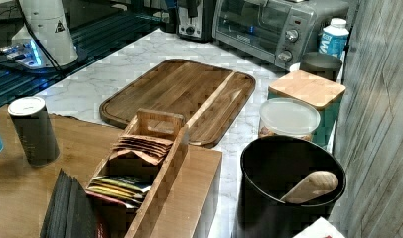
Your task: Open the drawer.
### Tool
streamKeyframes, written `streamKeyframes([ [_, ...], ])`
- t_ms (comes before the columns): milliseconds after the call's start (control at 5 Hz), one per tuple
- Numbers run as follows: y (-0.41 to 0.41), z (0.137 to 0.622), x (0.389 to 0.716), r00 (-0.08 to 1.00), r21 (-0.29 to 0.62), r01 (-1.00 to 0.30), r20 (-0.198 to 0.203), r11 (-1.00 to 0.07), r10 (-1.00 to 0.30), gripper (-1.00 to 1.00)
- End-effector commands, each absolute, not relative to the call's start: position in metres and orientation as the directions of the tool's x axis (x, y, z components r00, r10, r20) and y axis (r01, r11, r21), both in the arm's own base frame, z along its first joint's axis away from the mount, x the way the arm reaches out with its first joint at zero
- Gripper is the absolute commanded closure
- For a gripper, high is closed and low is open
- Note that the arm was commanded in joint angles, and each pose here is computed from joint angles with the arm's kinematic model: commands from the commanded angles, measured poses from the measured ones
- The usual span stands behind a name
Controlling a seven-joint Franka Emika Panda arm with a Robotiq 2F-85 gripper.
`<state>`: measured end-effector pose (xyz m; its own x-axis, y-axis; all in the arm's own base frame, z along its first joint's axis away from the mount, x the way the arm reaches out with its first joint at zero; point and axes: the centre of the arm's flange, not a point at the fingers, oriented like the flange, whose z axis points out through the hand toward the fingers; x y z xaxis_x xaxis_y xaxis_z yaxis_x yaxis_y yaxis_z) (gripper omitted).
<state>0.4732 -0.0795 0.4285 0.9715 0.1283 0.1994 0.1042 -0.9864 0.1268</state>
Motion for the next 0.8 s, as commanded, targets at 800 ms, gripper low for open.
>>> streamKeyframes([
  [800,-0.227,0.403,0.465,0.954,0.120,0.213,0.189,-0.970,0.233,-1.00],
])
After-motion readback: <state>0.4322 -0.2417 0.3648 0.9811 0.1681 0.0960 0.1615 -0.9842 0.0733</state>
